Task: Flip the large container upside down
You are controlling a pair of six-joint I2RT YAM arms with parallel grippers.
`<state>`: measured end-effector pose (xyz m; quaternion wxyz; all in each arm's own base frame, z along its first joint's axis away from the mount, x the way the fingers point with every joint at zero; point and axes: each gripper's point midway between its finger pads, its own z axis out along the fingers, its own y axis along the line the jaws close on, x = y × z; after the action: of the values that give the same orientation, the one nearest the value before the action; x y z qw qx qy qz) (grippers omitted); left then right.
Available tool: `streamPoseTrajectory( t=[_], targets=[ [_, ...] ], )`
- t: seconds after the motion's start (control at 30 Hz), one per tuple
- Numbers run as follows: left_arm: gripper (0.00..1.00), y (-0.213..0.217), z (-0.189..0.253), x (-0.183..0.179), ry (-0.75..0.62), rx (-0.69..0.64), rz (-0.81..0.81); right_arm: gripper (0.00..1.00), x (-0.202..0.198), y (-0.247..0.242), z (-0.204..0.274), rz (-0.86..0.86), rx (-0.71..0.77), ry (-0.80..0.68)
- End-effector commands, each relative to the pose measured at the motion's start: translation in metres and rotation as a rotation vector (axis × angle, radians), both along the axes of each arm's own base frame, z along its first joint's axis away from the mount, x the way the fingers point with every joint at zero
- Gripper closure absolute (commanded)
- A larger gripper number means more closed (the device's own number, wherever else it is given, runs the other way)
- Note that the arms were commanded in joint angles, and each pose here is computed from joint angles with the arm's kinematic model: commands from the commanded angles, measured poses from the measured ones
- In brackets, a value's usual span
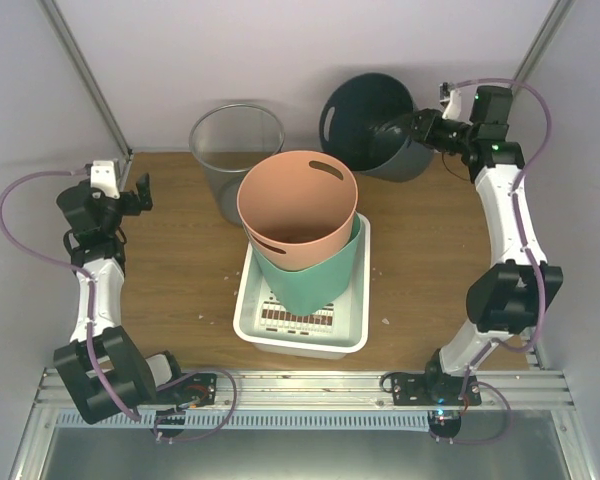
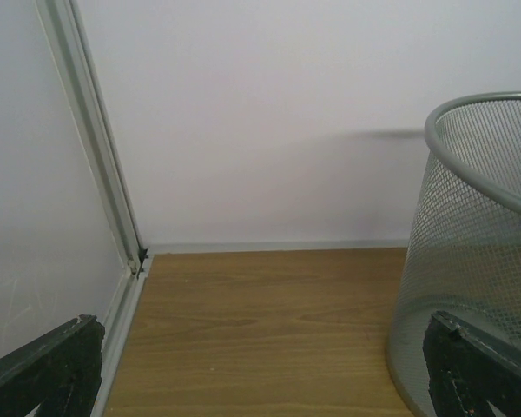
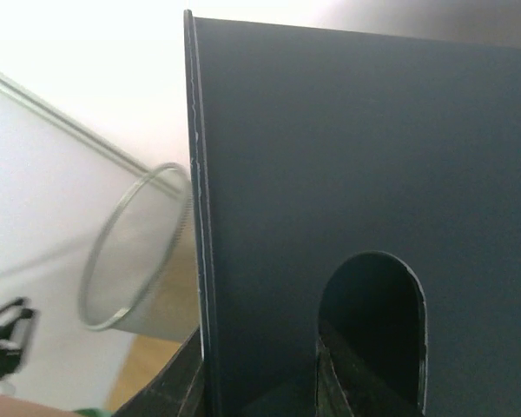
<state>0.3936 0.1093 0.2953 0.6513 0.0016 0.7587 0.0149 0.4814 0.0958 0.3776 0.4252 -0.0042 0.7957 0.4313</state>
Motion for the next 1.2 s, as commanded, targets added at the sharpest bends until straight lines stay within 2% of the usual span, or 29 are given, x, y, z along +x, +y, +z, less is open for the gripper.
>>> streamPoseTrajectory(
  t=[0.0, 0.2, 0.63, 1.0, 1.17],
  targets=[
    [0.01, 0.002, 0.026, 0.004, -0.072, 0.010, -0.013, 0.99, -0.014, -0.026, 0.043, -0.148, -0.308, -0.222],
    [0.01, -0.002, 0.030, 0.007, -0.081, -0.010, -0.035, 0.99, -0.019, -0.055, 0.040, -0.326, -0.548, -0.248],
    [0.01, -0.007, 0.034, 0.013, -0.090, -0.046, -0.084, 0.99, -0.014, -0.035, 0.002, -0.516, -1.173, -0.278],
    [0.01, -0.007, 0.031, 0.019, -0.089, -0.059, -0.097, 0.99, -0.011, -0.051, -0.023, -0.652, -1.457, -0.286],
    [0.01, -0.007, 0.030, 0.022, -0.089, -0.061, -0.107, 0.99, -0.003, -0.042, -0.052, -0.550, -1.421, -0.255]
  ],
)
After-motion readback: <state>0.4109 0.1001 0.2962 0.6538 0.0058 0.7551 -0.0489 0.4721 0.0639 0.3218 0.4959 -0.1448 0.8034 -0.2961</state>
